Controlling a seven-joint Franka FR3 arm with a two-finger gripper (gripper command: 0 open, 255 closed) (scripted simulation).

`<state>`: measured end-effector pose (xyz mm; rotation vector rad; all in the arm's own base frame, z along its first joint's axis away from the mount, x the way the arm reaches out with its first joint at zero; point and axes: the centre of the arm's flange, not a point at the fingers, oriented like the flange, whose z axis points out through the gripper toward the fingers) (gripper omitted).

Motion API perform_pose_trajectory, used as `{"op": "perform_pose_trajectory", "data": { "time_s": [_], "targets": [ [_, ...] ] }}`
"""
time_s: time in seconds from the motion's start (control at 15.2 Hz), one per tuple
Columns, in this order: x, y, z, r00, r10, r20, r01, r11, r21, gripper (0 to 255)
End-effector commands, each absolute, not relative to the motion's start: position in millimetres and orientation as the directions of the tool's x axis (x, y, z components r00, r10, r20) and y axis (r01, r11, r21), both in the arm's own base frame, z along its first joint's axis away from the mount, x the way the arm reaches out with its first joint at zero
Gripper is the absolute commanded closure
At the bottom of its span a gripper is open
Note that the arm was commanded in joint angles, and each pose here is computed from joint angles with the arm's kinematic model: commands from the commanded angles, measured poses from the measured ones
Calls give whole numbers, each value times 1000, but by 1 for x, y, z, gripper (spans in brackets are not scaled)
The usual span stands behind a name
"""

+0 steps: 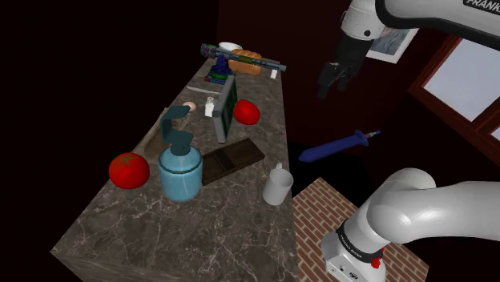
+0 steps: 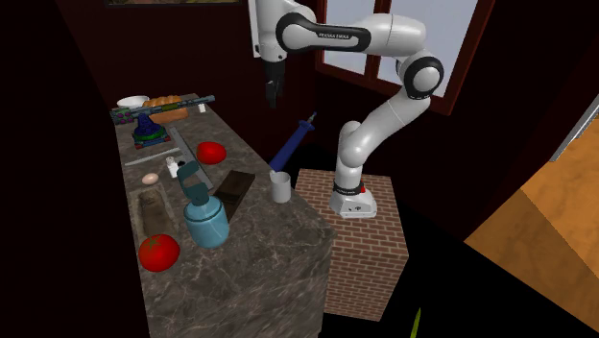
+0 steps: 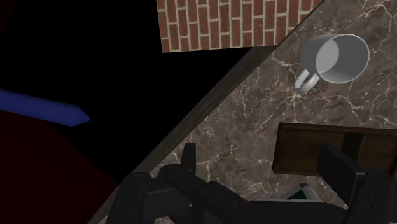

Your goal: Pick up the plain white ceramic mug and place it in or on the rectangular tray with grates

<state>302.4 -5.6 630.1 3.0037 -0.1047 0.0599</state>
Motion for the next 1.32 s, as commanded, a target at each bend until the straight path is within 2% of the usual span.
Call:
{"op": "perform_pose_trajectory", "data": {
  "time_s": [0.0,1.25],
  "targets": [
    [302,-6,630,997,-67,44,-72,-988,134,0],
    [271,131,433,997,53,47,51,-998,45,0]
  ]
}}
